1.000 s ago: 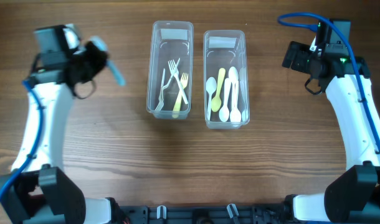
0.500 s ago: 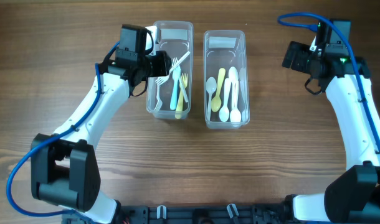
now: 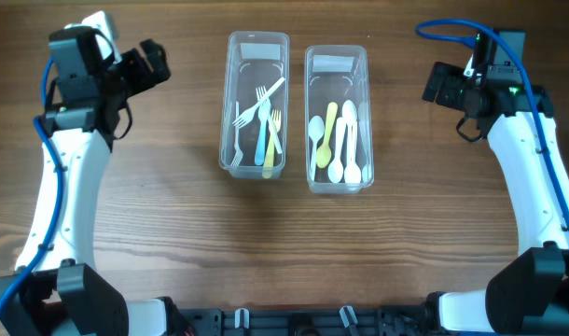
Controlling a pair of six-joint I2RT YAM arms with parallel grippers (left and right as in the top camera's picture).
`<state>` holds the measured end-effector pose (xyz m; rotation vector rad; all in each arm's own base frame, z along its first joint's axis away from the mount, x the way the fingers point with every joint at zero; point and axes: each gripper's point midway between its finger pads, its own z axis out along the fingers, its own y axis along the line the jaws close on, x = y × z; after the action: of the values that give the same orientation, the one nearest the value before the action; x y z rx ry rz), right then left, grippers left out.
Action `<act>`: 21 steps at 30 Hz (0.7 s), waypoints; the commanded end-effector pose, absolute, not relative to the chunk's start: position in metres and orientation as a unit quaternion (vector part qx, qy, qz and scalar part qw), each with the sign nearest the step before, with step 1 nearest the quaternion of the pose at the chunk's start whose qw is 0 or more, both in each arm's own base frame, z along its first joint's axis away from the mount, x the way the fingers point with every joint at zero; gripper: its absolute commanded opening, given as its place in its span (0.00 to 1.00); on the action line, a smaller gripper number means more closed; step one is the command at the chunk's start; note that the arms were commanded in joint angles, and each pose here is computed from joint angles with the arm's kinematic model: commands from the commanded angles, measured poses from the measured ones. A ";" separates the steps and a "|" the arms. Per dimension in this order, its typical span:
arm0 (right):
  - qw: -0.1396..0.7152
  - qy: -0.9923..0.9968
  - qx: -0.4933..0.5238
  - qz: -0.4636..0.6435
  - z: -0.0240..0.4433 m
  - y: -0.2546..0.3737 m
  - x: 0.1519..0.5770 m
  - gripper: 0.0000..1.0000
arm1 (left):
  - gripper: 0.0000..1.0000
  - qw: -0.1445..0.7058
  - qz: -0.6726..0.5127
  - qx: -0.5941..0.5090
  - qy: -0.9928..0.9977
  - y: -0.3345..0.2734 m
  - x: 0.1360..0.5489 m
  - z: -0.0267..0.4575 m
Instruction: Pack container
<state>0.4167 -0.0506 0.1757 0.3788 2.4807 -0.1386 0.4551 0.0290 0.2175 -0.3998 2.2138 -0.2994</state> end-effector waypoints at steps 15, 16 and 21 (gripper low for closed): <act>0.329 0.932 0.140 -0.055 0.193 -0.052 0.417 1.00 | 1.00 0.412 -0.109 -0.175 0.887 0.043 0.448 0.214; 0.337 0.929 0.140 -0.054 0.199 -0.052 0.416 1.00 | 1.00 0.412 -0.109 -0.175 0.887 0.043 0.448 0.214; 0.460 0.881 0.107 -0.024 0.301 -0.018 0.382 1.00 | 1.00 0.412 -0.109 -0.175 0.887 0.043 0.448 0.214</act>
<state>0.4064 -0.0413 0.2247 0.3478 2.3614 -0.1103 0.4481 0.0406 0.2101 -0.4426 2.2440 -0.2821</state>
